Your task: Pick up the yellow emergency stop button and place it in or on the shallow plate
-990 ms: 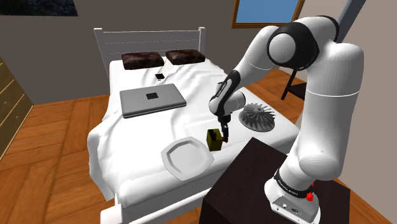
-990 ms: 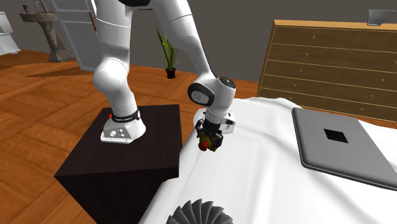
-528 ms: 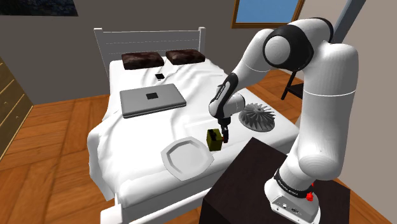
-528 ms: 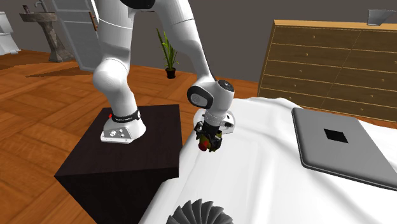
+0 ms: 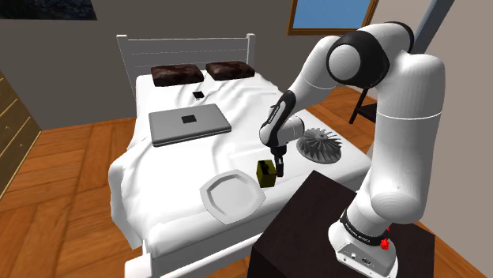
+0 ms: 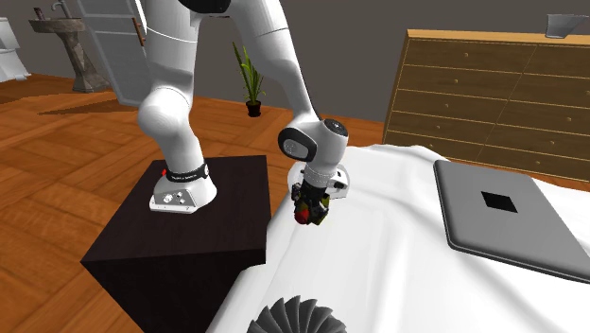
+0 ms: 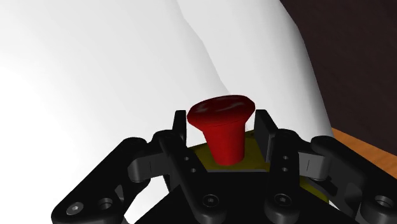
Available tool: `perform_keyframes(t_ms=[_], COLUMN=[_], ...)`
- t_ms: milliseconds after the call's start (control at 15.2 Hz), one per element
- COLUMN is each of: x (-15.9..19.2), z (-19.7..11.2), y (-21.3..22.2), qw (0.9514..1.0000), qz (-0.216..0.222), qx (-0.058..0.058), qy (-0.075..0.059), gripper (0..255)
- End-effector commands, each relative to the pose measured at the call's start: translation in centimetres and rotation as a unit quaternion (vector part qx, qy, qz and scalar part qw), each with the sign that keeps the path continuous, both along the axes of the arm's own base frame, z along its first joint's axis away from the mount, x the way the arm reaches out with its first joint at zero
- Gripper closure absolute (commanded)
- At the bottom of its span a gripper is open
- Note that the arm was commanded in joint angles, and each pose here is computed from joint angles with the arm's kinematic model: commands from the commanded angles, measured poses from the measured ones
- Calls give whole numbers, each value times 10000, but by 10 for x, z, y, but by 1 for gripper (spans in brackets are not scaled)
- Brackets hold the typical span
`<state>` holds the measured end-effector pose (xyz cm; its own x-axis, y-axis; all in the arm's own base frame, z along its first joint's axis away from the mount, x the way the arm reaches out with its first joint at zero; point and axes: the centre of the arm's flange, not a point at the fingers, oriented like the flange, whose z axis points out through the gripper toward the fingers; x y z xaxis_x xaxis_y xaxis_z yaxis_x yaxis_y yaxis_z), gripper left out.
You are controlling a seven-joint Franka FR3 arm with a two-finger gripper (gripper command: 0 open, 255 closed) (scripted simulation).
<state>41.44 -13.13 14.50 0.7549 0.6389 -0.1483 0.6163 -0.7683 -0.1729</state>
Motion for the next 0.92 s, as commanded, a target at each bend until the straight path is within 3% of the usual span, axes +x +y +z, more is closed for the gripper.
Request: perform_keyframes(t_ms=[0, 198, 858], x=[0, 0, 0], z=[0, 0, 53], y=[0, 0, 0], qw=[10000, 10000, 10000], qz=[2, 2, 2], qx=[1, 1, 1], qy=[1, 0, 0], gripper=[255, 255, 255])
